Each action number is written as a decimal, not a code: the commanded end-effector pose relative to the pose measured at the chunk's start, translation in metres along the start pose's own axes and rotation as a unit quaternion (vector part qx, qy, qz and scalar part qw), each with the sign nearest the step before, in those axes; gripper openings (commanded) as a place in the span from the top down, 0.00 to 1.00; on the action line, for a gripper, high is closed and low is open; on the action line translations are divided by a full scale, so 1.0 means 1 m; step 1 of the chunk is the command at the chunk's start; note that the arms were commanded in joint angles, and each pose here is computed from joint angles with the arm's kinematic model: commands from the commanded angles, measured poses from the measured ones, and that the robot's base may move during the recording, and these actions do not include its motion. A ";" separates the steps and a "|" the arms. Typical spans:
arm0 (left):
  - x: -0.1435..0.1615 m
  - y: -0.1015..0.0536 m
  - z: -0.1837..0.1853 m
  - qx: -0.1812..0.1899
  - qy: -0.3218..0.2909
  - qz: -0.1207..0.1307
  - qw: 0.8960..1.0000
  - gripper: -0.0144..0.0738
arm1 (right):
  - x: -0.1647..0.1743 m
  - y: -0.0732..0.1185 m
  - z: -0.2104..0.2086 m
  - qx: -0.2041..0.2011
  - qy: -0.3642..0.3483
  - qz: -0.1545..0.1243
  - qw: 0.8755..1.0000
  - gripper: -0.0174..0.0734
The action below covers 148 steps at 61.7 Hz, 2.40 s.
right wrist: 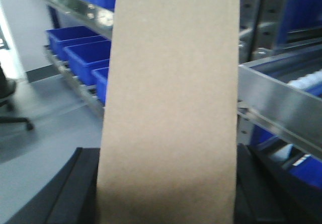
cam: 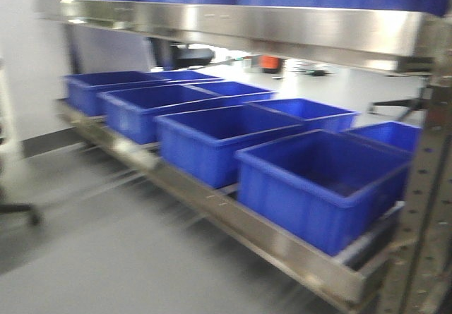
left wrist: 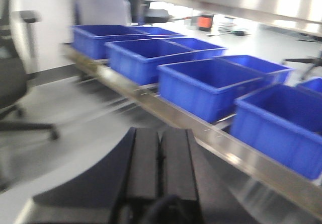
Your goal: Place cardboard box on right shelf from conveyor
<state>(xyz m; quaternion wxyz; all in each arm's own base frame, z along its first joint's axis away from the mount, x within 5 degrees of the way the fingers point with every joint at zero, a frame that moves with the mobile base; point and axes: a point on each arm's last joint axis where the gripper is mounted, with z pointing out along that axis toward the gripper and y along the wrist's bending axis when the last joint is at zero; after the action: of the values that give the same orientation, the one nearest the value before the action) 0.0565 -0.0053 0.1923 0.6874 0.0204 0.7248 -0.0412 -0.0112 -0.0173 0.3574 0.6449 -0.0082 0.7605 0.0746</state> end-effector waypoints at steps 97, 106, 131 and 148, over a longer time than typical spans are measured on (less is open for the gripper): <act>-0.006 0.000 -0.001 0.001 -0.048 -0.003 0.999 0.97 | -0.016 0.002 -0.001 -0.005 -0.055 -0.010 0.998 0.57; -0.006 0.000 -0.001 0.001 -0.047 -0.003 0.999 0.97 | -0.016 0.002 -0.001 -0.005 -0.055 -0.010 0.998 0.57; -0.006 0.000 -0.001 0.001 -0.047 -0.003 0.999 0.97 | -0.016 0.002 -0.001 -0.005 -0.055 -0.010 0.998 0.57; -0.006 0.000 -0.001 0.001 -0.047 -0.003 0.999 0.97 | -0.016 0.002 -0.001 -0.005 -0.055 -0.010 0.998 0.57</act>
<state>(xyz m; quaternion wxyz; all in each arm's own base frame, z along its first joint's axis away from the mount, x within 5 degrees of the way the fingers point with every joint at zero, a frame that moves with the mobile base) 0.0565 -0.0053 0.1923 0.6874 0.0204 0.7248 -0.0412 -0.0112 -0.0173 0.3574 0.6449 -0.0082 0.7605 0.0746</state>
